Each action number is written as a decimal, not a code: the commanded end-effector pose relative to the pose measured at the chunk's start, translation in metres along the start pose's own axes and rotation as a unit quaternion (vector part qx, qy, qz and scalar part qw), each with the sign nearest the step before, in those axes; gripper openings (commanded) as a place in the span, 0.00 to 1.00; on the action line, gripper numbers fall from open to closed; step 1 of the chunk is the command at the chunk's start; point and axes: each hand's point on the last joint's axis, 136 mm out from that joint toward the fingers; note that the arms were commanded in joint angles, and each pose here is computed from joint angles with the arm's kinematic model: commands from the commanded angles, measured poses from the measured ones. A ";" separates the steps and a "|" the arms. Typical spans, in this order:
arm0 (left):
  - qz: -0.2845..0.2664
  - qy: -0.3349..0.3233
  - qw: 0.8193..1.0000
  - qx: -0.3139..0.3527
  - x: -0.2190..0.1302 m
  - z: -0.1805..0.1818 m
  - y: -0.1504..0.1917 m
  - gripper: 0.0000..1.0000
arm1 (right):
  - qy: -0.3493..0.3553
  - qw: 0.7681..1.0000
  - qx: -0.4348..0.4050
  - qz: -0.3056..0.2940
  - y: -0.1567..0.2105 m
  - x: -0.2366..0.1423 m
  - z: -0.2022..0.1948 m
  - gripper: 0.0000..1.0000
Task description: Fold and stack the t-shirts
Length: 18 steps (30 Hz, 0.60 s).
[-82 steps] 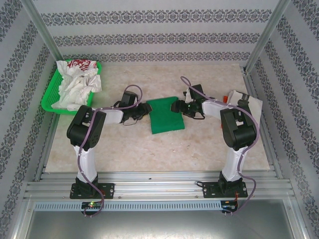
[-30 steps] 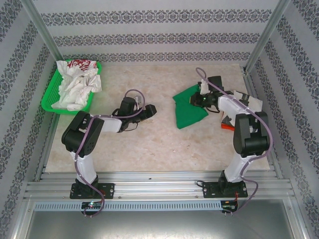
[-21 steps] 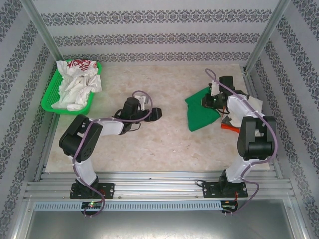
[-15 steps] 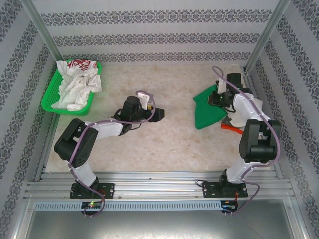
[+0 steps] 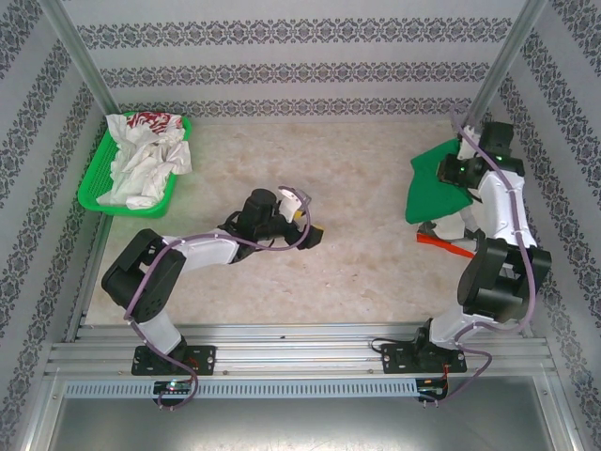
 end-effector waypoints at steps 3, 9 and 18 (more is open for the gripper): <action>-0.014 0.032 0.998 0.050 0.005 -0.020 -0.020 0.90 | -0.026 1.000 -0.002 -0.012 -0.012 -0.005 -0.010 0.00; -0.028 0.061 0.995 0.071 0.012 -0.039 -0.029 0.93 | -0.021 1.000 0.017 0.005 -0.006 0.015 -0.038 0.00; -0.048 0.073 0.993 0.075 0.015 -0.047 -0.037 0.95 | 0.052 0.997 0.037 0.036 0.021 0.045 -0.094 0.00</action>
Point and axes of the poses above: each hand's point on the last joint's axis, 136 mm out from that joint toward the fingers, its own x axis out along the fingers, its own z axis along the line the jaws close on, y = z × x, and after that the axes turned 12 degrees about x, right-handed
